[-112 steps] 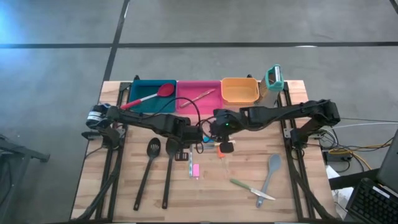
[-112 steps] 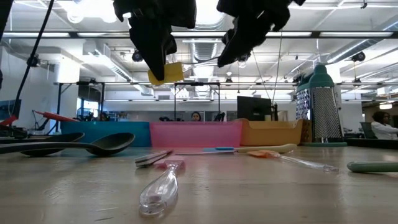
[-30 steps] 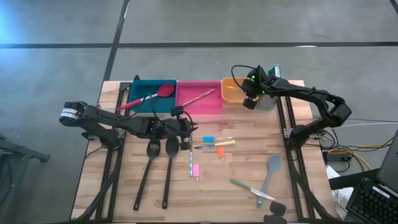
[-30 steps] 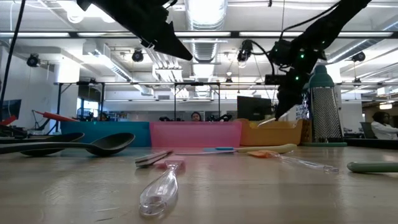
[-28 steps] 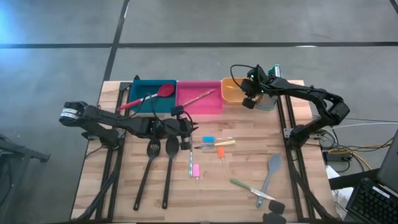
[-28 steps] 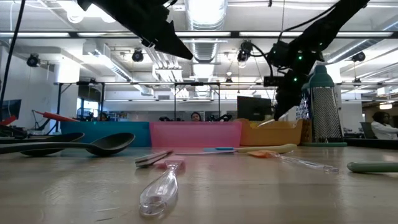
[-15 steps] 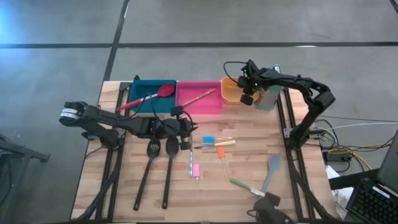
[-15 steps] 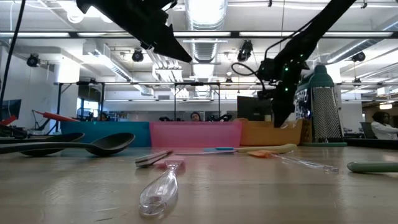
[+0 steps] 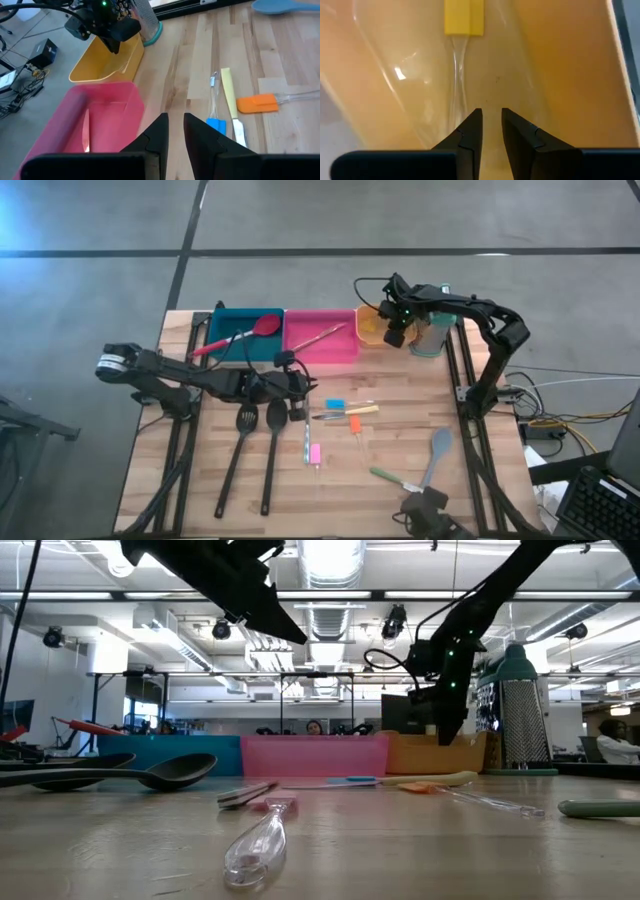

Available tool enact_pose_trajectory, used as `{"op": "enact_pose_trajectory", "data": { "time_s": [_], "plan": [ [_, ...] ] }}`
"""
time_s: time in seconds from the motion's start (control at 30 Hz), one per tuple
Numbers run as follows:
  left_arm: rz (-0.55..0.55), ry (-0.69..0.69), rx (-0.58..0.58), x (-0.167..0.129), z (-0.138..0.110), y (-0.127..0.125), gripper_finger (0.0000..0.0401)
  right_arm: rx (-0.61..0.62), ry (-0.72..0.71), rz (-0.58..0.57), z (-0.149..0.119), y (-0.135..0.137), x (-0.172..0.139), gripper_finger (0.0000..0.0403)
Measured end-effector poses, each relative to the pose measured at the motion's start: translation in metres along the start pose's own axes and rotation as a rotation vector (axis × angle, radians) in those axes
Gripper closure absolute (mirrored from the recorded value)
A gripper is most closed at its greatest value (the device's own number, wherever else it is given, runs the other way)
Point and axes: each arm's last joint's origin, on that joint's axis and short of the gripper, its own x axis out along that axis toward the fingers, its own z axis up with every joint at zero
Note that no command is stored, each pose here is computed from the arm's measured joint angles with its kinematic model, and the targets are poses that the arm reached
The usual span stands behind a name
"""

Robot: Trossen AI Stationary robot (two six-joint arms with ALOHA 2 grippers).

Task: Pick & Place Kitchen Items
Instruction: Put the left black serving spoon into the blue bin

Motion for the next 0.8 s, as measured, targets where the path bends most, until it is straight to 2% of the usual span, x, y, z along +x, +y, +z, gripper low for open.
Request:
{"op": "enact_pose_trajectory", "data": {
  "time_s": [0.17,0.33,0.57,0.8],
  "plan": [
    [0.001,-0.008,0.001,0.000,0.001,0.000,0.0341,0.000,-0.023,-0.005,0.009,0.003,-0.025,0.0323],
    [0.001,-0.008,0.002,0.000,0.001,0.000,0.0343,-0.007,-0.080,-0.011,0.019,0.015,-0.061,0.0333],
    [0.001,-0.007,0.003,0.000,0.000,0.000,0.0339,-0.076,-0.215,-0.006,0.029,0.052,-0.115,0.0354],
    [0.001,-0.007,0.001,0.000,0.000,0.000,0.0343,-0.138,-0.351,0.027,0.019,0.094,-0.165,0.0359]
  ]
}}
